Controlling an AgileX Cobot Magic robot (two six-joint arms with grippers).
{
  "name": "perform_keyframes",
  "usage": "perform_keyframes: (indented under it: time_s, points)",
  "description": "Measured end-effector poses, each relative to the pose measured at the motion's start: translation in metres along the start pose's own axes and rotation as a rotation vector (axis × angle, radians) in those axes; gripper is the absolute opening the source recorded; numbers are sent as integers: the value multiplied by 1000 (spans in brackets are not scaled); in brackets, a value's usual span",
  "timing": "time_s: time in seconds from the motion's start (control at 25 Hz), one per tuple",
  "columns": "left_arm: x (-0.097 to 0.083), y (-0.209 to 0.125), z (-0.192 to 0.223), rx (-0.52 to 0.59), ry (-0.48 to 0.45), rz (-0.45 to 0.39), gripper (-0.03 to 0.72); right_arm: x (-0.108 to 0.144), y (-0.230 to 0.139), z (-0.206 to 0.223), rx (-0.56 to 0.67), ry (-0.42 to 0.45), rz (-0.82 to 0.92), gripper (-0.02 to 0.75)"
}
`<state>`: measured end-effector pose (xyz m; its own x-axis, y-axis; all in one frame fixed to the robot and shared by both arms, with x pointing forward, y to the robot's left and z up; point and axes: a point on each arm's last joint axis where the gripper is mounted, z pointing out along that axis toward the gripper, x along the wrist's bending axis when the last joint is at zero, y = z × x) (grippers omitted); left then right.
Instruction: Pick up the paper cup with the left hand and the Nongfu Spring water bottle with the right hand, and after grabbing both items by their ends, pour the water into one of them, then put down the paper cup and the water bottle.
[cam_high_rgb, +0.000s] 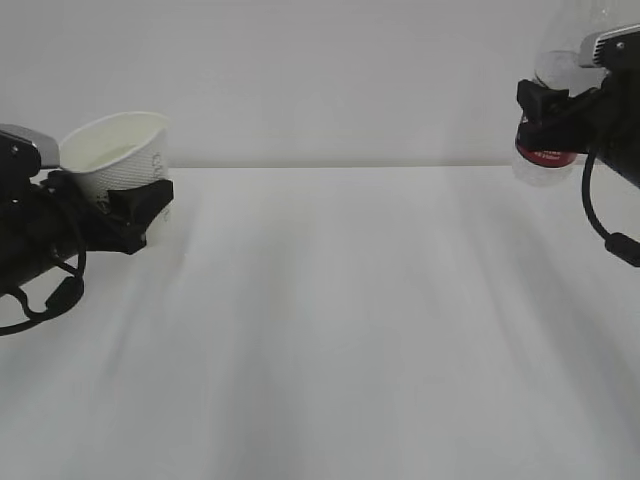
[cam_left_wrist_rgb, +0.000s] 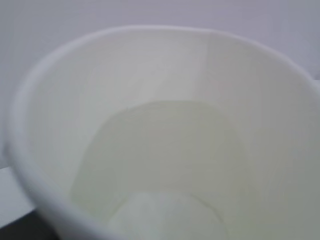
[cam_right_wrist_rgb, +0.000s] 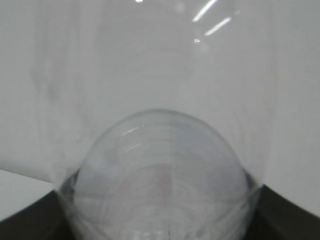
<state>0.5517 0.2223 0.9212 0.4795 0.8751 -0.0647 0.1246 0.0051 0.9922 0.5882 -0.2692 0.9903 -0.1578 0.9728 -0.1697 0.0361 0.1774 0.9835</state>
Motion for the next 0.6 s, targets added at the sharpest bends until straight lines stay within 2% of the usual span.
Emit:
perform_keyframes:
  time_s: [0.32,0.6]
  points:
    - [19,1,-5,-10,82,-20,477,2,-15,4,50,8,6,485]
    - [26,2,-7,-19,134,-31,477,3,-20,6,70,10,40,485]
